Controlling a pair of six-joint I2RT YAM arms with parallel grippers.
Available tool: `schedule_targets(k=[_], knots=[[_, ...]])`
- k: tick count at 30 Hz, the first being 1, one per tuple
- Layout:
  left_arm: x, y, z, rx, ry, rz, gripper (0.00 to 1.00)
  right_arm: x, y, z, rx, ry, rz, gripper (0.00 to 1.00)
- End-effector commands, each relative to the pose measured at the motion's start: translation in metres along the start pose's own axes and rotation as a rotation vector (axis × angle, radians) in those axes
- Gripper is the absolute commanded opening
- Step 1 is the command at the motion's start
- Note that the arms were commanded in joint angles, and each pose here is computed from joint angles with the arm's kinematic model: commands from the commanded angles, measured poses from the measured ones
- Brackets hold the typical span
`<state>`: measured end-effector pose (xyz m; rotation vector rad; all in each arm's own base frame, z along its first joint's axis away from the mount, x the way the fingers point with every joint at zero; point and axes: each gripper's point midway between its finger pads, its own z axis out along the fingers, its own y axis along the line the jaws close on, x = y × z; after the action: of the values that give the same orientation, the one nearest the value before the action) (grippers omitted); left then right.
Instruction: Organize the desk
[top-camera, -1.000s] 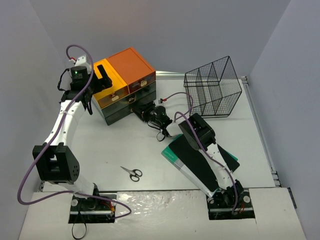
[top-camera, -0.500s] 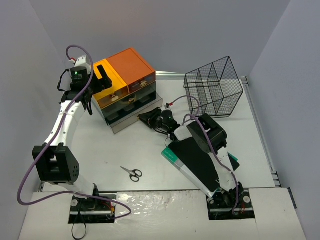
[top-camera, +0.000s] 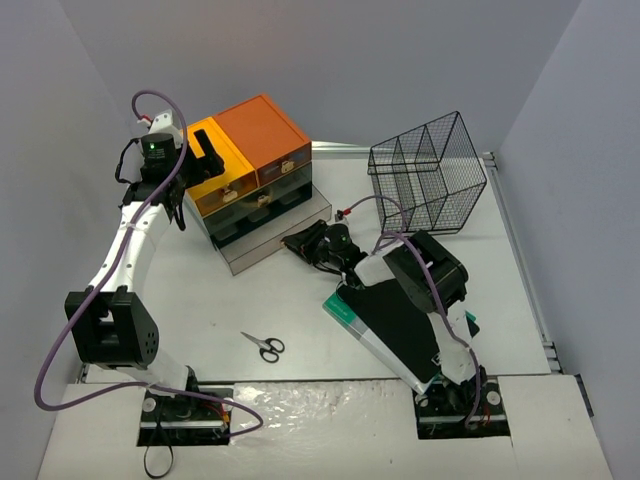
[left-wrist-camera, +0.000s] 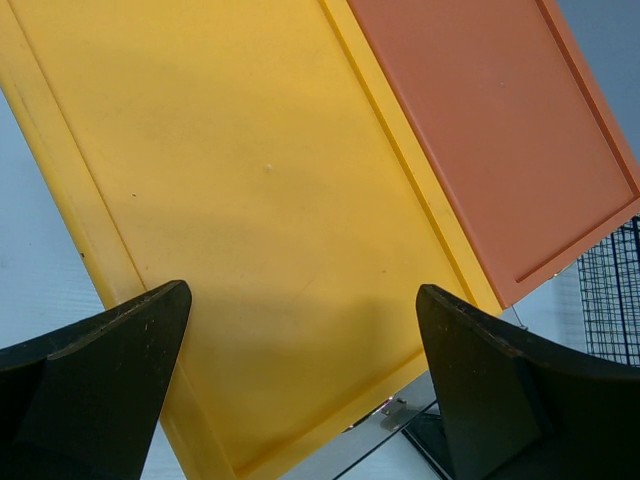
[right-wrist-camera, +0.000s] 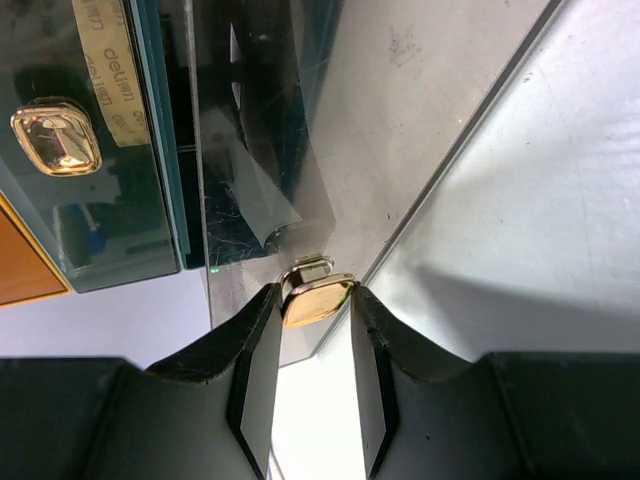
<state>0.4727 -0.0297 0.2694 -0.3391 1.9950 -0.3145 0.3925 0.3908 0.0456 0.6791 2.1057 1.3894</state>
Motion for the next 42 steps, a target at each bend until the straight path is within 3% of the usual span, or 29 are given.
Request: schedule_targets(k=[1, 7, 14, 19, 23, 28, 33, 42], knots=[[0.067, 0.064, -0.005, -0.229, 0.227, -0.038, 0.97, 0.014, -0.003, -0.016, 0.077, 0.02, -0.128, 0.0], [0.066, 0.064, -0.005, -0.227, 0.225, -0.041, 0.97, 0.01, 0.002, -0.025, 0.122, -0.009, -0.204, 0.03], [0.065, 0.063, -0.005, -0.224, 0.222, -0.045, 0.97, 0.007, 0.025, -0.039, 0.173, -0.051, -0.328, 0.44], [0.064, 0.061, -0.005, -0.22, 0.217, -0.048, 0.97, 0.005, 0.043, -0.046, 0.177, -0.081, -0.434, 0.59], [0.064, 0.06, -0.005, -0.216, 0.215, -0.049, 0.97, 0.012, 0.067, -0.055, 0.148, -0.076, -0.541, 0.59], [0.062, 0.06, -0.006, -0.217, 0.214, -0.049, 0.97, 0.039, 0.079, -0.066, 0.189, 0.05, -0.739, 0.59], [0.061, 0.059, -0.005, -0.214, 0.213, -0.05, 0.97, 0.076, 0.051, -0.083, 0.27, 0.261, -0.909, 0.56], [0.064, 0.062, -0.004, -0.22, 0.217, -0.049, 0.97, 0.121, 0.022, -0.128, 0.398, 0.393, -1.178, 0.44]])
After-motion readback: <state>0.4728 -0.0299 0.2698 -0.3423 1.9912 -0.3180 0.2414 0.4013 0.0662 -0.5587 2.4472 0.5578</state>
